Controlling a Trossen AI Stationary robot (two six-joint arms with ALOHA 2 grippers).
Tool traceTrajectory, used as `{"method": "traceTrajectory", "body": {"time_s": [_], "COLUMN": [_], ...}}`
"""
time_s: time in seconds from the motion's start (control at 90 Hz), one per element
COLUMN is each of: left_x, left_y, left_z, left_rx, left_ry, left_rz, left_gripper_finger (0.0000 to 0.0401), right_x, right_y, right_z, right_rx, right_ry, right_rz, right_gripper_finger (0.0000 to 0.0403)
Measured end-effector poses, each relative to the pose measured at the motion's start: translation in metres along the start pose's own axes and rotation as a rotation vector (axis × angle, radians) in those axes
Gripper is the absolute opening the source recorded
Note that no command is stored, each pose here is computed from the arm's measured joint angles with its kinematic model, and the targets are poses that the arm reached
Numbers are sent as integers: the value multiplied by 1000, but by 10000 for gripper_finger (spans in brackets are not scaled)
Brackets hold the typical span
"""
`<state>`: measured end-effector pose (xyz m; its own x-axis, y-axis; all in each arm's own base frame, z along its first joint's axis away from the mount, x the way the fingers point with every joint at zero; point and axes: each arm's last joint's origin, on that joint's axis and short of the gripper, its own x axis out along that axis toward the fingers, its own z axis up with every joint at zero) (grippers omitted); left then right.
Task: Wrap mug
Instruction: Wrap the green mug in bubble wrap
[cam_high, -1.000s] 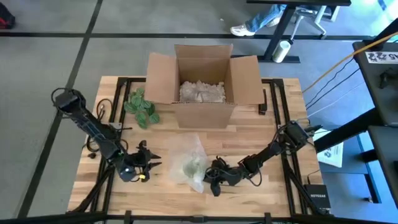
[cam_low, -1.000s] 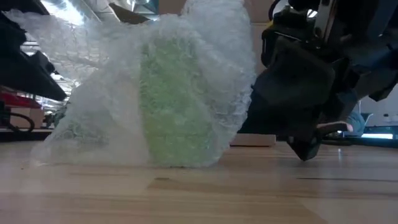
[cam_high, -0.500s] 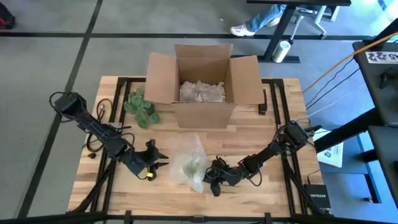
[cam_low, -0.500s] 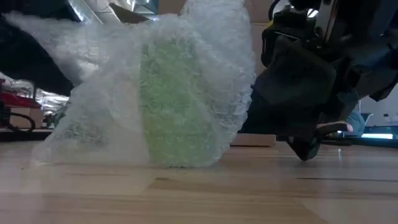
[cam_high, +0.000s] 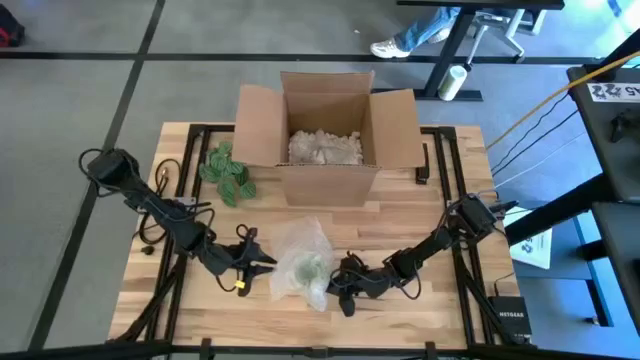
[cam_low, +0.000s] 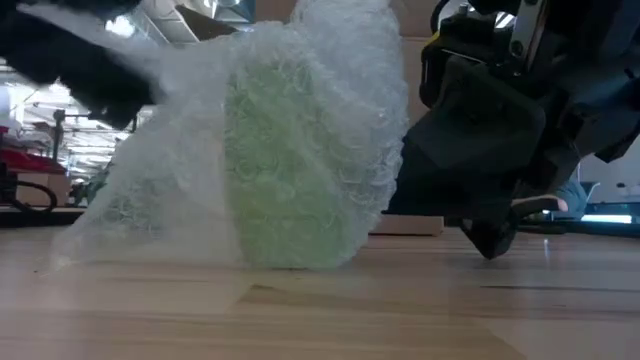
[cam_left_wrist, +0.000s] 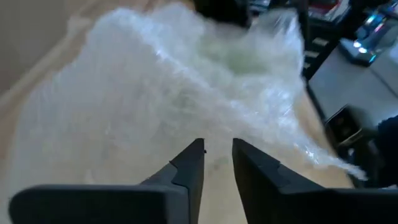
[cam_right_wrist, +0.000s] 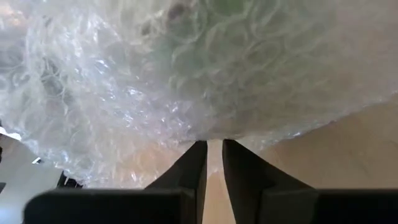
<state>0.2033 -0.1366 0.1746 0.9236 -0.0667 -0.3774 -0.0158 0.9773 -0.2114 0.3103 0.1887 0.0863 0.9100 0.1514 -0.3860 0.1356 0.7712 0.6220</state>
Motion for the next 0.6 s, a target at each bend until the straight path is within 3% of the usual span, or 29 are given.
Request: {"method": "traceTrajectory", "body": {"time_s": [0.333, 0.6], "left_x": [3, 26], "left_y": [-20, -16], "left_z": [40, 69], "left_rx": [15, -34], "left_ry": [-78, 23], "left_rz": [-41, -103], "left_gripper_finger": [30, 13], "right_x": [0, 0], "right_y": [0, 0], "right_z": [0, -1], "right_rx": [-23, -43], "right_ry": [5, 8], "right_rz": [2, 2], "right_gripper_finger": [37, 37]}}
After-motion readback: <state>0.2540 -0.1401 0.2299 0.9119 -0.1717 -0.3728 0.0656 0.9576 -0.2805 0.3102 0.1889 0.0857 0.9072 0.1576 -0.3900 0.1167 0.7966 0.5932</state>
